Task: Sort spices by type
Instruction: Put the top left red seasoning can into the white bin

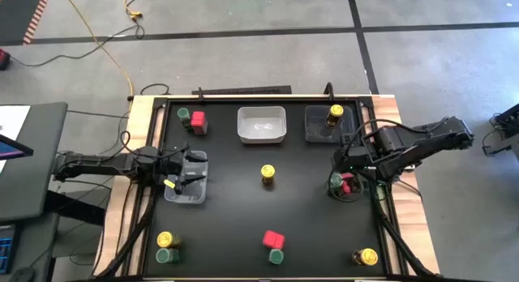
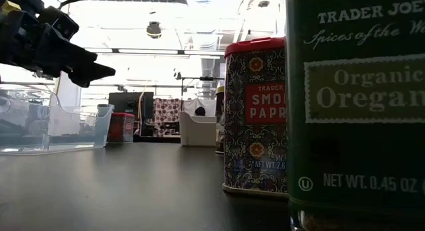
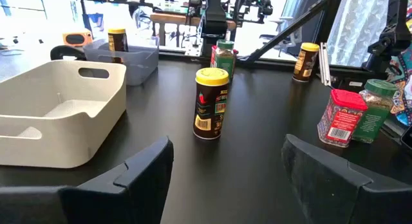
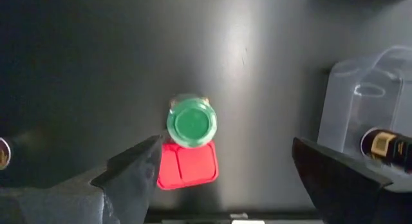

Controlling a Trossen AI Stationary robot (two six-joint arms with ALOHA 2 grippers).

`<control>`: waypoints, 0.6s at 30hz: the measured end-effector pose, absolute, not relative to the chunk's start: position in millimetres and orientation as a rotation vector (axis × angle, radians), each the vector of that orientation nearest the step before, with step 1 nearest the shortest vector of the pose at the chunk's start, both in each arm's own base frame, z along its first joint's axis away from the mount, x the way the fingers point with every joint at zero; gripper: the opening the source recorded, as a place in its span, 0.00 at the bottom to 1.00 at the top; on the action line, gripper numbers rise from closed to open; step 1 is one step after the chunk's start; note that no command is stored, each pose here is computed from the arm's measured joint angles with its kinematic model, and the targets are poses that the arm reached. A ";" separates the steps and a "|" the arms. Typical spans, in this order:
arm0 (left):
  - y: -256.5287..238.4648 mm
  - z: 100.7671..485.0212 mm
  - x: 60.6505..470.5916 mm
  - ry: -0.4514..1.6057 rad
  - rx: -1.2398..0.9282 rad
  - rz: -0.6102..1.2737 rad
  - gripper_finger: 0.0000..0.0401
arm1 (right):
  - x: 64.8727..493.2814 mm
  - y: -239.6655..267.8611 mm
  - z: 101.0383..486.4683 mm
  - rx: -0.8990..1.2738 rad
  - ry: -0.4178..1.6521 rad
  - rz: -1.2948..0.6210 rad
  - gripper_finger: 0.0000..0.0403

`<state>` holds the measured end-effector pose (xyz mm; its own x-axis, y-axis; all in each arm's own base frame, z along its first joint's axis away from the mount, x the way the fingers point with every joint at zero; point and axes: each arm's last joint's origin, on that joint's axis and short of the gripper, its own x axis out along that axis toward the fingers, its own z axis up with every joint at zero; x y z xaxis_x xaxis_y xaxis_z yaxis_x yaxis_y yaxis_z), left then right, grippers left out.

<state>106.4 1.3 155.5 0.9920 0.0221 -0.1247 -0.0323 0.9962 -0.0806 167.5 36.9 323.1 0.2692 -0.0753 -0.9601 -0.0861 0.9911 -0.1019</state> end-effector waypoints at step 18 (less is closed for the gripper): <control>1.3 155.4 106.4 0.124 -0.083 0.027 0.70 | 177.7 37.9 280.1 -0.226 1.290 0.063 0.93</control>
